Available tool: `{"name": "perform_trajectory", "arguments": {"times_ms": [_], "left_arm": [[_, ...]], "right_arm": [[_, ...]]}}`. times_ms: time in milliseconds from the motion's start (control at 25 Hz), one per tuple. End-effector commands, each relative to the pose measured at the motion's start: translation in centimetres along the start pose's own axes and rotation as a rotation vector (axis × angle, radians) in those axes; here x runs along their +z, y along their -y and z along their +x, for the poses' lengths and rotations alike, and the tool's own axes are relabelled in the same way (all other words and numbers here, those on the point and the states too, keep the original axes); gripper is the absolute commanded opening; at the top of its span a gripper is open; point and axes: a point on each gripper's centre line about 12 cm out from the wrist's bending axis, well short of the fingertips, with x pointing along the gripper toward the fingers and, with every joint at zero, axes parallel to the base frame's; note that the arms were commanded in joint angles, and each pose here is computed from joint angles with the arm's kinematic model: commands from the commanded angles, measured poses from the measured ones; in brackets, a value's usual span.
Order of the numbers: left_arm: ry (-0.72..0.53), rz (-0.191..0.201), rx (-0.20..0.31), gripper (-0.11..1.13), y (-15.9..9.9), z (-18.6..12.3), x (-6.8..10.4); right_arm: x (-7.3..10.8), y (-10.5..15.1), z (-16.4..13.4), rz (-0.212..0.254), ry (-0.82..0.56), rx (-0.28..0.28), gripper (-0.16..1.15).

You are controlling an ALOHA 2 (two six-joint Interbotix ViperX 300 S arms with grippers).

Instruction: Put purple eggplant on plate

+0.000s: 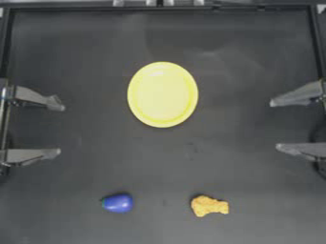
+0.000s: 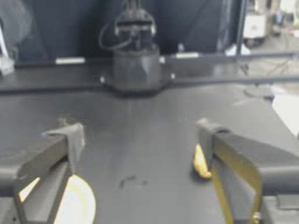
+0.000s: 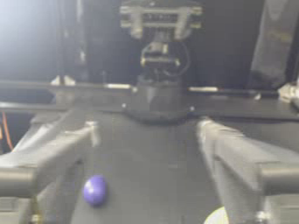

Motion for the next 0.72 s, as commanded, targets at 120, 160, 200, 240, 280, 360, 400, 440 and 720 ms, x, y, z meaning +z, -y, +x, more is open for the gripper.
{"name": "perform_trajectory", "arguments": {"times_ms": [120,160,200,240,280,360,400,440,720], "left_arm": [[-0.071,-0.032,0.002,1.03,-0.1,0.7,0.2],[-0.107,-0.044,0.001,1.03,-0.1,0.8,0.1],[-0.16,-0.055,-0.002,1.03,0.0,1.2,0.2],[-0.213,-0.06,-0.005,1.03,0.0,1.6,0.1],[-0.259,-0.063,-0.009,1.03,0.1,2.1,0.2],[-0.36,-0.065,-0.015,1.03,0.1,3.3,0.0],[-0.407,-0.065,-0.018,1.03,0.2,3.9,-0.2],[-0.45,-0.065,-0.02,1.03,0.2,4.7,-0.3],[-0.686,-0.061,-0.057,1.03,1.1,8.9,-2.0]], "right_arm": [[0.8,0.0,0.3,0.005,0.012,0.0,1.0],[0.8,0.0,0.3,0.006,0.014,-0.001,1.01],[0.8,0.0,0.3,0.006,0.012,-0.001,1.01],[0.8,0.1,0.3,0.007,0.011,-0.003,1.01],[0.8,0.1,0.3,0.01,0.006,-0.007,1.01],[0.6,0.3,0.3,0.022,-0.003,-0.015,1.01],[0.7,0.3,0.3,0.025,-0.005,-0.017,1.01],[0.6,0.3,0.3,0.028,-0.006,-0.02,1.01],[0.5,0.4,0.3,0.04,-0.011,-0.022,1.01]]}}
